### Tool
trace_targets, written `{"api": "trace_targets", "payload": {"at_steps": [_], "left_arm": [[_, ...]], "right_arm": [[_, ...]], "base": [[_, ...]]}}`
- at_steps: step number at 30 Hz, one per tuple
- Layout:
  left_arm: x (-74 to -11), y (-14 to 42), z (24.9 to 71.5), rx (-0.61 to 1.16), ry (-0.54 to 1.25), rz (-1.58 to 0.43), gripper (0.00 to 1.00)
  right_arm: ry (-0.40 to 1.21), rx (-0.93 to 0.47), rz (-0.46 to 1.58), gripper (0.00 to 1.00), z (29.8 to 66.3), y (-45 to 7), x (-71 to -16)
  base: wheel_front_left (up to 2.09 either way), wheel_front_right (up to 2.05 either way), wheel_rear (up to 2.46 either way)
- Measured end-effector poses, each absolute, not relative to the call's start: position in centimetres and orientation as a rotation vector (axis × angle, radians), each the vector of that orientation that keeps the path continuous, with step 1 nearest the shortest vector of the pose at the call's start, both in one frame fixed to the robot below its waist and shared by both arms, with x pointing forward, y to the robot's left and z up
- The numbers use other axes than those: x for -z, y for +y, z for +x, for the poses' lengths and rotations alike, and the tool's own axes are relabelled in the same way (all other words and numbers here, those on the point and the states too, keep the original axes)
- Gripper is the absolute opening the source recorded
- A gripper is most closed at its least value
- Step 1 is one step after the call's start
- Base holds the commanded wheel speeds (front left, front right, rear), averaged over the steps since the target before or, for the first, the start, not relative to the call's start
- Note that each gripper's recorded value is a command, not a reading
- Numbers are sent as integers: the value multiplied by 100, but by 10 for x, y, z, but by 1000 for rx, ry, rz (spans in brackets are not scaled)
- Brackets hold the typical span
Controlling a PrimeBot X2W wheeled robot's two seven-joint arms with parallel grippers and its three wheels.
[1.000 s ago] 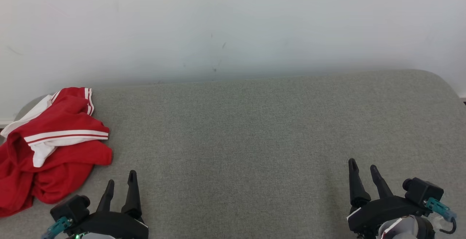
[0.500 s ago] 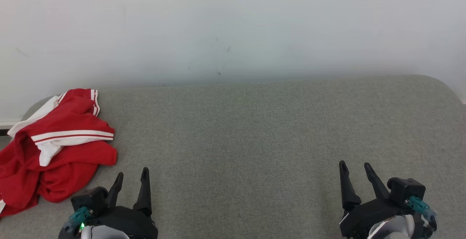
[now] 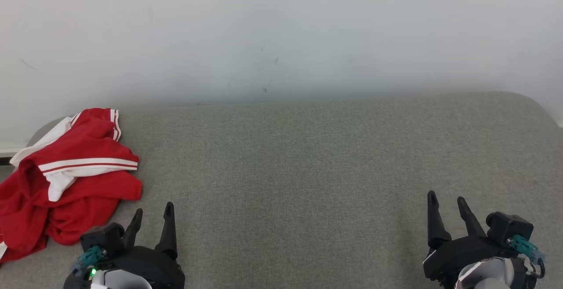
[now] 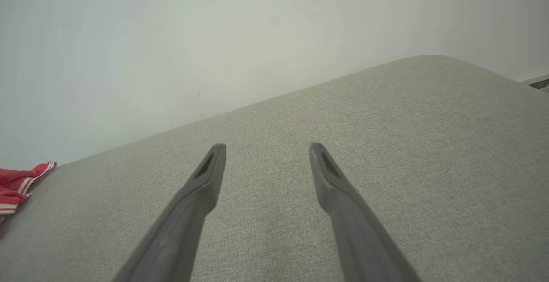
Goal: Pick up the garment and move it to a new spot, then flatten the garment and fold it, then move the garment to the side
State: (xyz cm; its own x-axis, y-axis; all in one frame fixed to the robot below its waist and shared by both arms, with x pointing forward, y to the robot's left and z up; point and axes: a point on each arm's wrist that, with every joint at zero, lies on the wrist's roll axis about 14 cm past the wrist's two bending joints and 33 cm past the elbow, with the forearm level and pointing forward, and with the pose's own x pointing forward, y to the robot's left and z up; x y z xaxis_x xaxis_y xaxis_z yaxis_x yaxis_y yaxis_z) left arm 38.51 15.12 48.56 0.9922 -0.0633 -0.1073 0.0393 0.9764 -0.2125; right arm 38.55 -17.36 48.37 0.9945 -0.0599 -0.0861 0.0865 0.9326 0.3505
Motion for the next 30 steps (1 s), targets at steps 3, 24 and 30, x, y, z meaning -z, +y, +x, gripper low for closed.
{"api": "trace_targets", "payload": {"at_steps": [3,24,30], "left_arm": [[-485,152,385,52,123,-215,100],[-486,191,366,-63,134,-233,100],[-480,228,341,-174,136,-236,100]], "right_arm": [[72,87,369,100,386,-177,-484],[131,-42,363,100,402,-132,-478],[158,-160,355,100,412,-87,-480]], "base": [[0,0,0],[0,0,0],[0,0,0]]}}
